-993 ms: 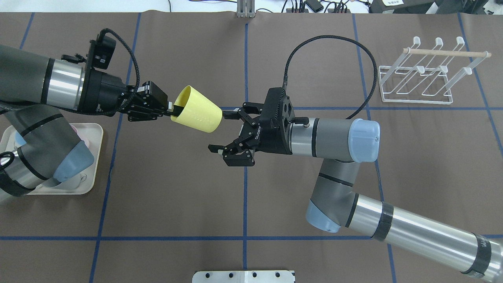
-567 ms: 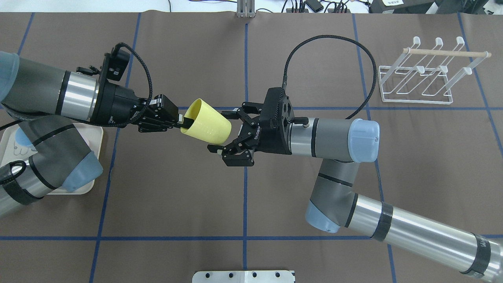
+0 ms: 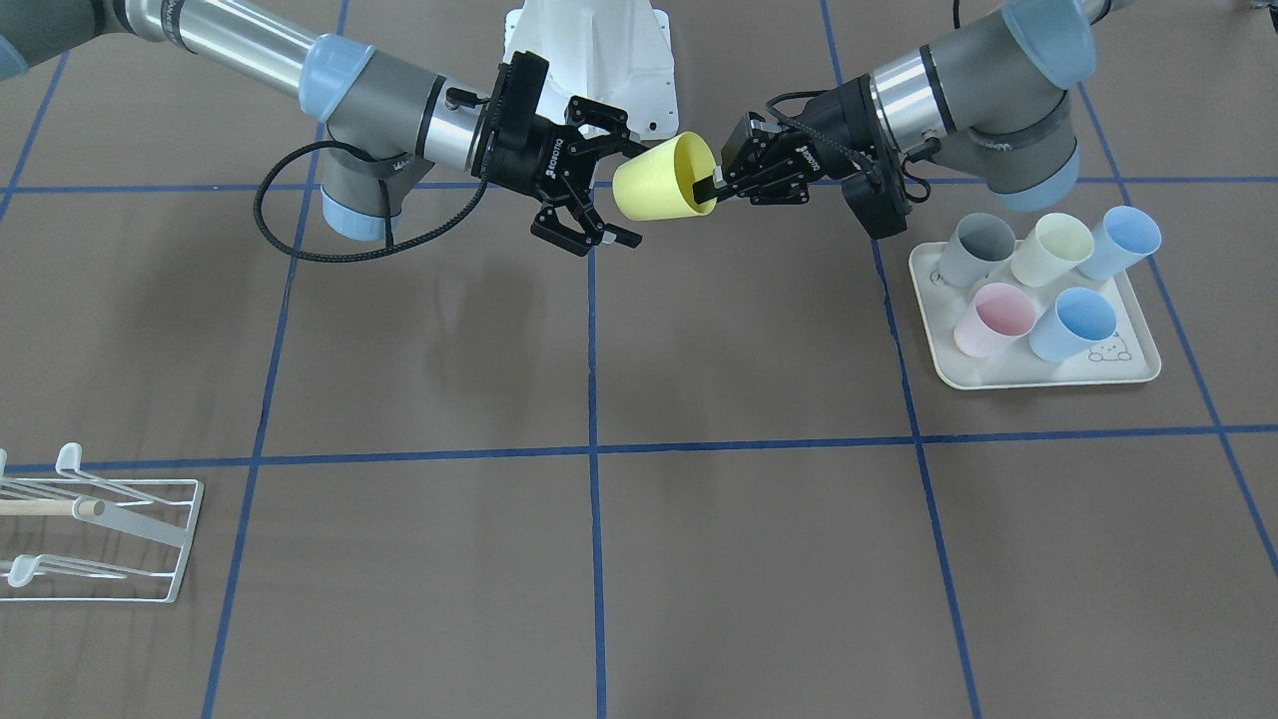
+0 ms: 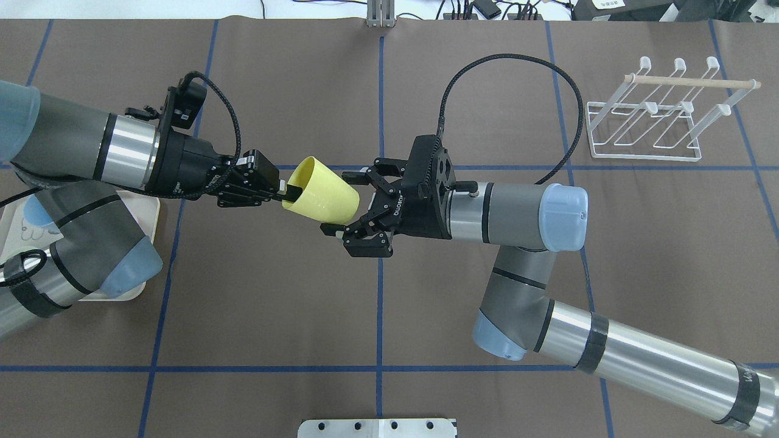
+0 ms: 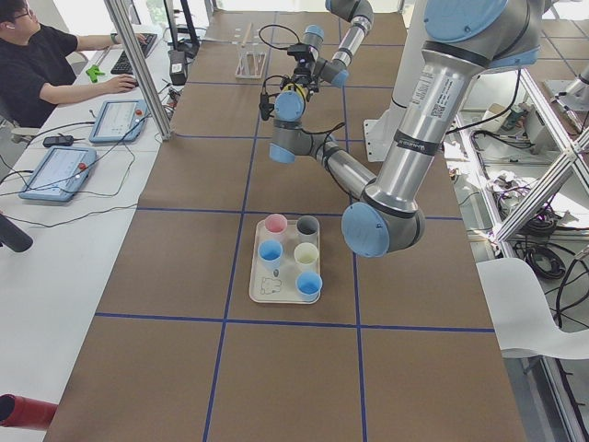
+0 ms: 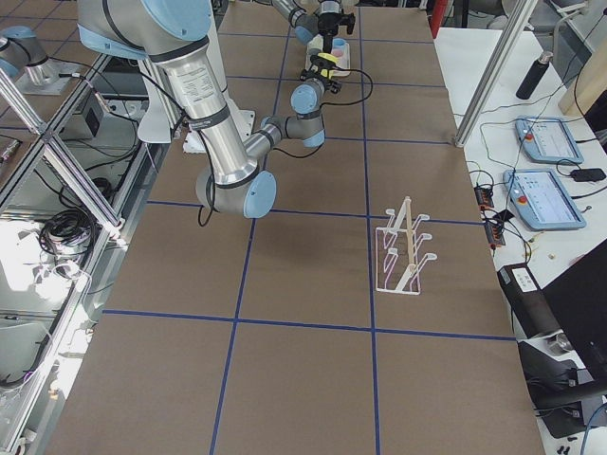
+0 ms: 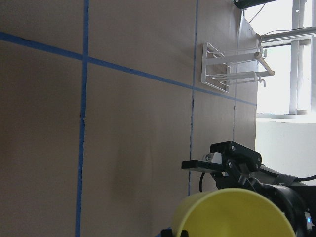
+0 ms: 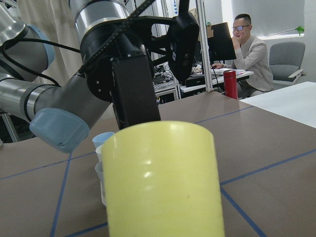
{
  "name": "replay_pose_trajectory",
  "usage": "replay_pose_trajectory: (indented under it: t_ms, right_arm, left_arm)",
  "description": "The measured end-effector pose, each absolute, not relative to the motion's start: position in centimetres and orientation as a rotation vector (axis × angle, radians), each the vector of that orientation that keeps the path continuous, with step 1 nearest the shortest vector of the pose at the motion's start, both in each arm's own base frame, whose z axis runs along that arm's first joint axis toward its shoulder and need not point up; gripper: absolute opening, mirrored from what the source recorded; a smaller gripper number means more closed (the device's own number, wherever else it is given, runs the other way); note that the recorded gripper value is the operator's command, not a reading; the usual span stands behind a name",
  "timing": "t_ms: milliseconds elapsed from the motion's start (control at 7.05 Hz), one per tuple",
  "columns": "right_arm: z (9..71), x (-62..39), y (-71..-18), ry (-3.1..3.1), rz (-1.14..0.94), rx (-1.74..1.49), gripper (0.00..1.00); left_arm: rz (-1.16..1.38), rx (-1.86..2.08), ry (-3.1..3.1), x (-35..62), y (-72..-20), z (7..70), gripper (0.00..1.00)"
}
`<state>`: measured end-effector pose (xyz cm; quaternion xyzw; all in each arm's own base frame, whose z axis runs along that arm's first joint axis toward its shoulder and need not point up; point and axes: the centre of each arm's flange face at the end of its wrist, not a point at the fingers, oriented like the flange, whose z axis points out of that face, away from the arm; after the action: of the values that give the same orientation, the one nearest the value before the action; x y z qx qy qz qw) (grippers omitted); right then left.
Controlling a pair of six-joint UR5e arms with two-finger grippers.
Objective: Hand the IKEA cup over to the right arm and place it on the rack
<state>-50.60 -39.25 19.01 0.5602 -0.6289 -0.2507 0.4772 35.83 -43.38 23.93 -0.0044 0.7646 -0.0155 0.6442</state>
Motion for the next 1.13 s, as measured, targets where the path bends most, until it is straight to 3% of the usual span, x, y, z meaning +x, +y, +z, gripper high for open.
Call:
replay_pose_trajectory:
  t_ms: [142, 426, 567, 709, 851, 993, 1135]
  right_arm:
    - [18.98, -50.63, -39.18, -1.538, -0.613, 1.368, 0.76]
    - [18.92, -50.78, -38.89, -1.545, -0.615, 1.364, 0.49]
    - [18.92, -50.81, -38.78, -1.548, -0.615, 1.362, 0.4]
    - [19.02, -50.79, -38.74, -1.549, -0.615, 1.359, 0.39]
    - [19.11, -50.8, -38.69, -1.549, -0.615, 1.357, 0.39]
    - [19.21, -50.8, -38.67, -1.548, -0.616, 1.355, 0.39]
    - [19.31, -50.8, -38.68, -1.547, -0.616, 1.354, 0.39]
  left_arm:
    - [-0.035, -0.01, 1.741, 35.85, -43.4, 23.9, 0.0]
    - [-0.035, -0.01, 1.741, 35.88, -43.43, 23.86, 0.0]
    - [-0.036, -0.01, 1.741, 35.9, -43.45, 23.87, 0.0]
    - [-0.035, -0.01, 1.74, 35.91, -43.45, 23.89, 0.0]
    - [-0.034, -0.01, 1.741, 35.92, -43.43, 23.86, 0.22]
    - [-0.033, -0.01, 1.741, 35.91, -43.42, 23.85, 0.99]
    - [-0.033, -0.008, 1.741, 35.88, -43.43, 23.88, 1.0]
